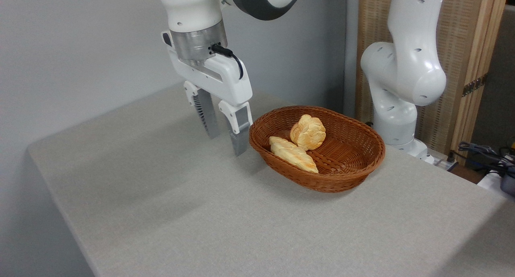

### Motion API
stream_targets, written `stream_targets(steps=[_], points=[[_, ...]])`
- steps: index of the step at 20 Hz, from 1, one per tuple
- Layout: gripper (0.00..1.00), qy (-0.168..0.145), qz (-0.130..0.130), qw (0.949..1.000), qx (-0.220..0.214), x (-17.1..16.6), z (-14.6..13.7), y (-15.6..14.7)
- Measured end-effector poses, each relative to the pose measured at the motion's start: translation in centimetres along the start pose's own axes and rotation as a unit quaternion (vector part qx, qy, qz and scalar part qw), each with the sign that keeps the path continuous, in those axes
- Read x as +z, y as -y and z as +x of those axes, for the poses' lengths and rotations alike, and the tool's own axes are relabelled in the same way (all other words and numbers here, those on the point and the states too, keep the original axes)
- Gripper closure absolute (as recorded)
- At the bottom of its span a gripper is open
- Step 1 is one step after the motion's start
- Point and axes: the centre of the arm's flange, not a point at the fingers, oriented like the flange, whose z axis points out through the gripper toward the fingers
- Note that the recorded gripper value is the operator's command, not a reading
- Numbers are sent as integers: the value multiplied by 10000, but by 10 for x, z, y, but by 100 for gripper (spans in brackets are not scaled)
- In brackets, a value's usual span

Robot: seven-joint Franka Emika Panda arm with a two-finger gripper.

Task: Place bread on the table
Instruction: 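Move the open gripper over the round golden bun and lower it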

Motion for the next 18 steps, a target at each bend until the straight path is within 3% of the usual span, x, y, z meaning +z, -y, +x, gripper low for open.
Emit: stream_targets(steps=[4, 9, 13, 18], points=[[0, 349, -257, 9989, 159, 13, -2, -21], [0, 705, -583, 9951, 384, 38, -25, -57], [0, 967, -791, 9894, 734, 56, -36, -83], [0, 1262, -1116, 9776, 1264, 78, -51, -94]])
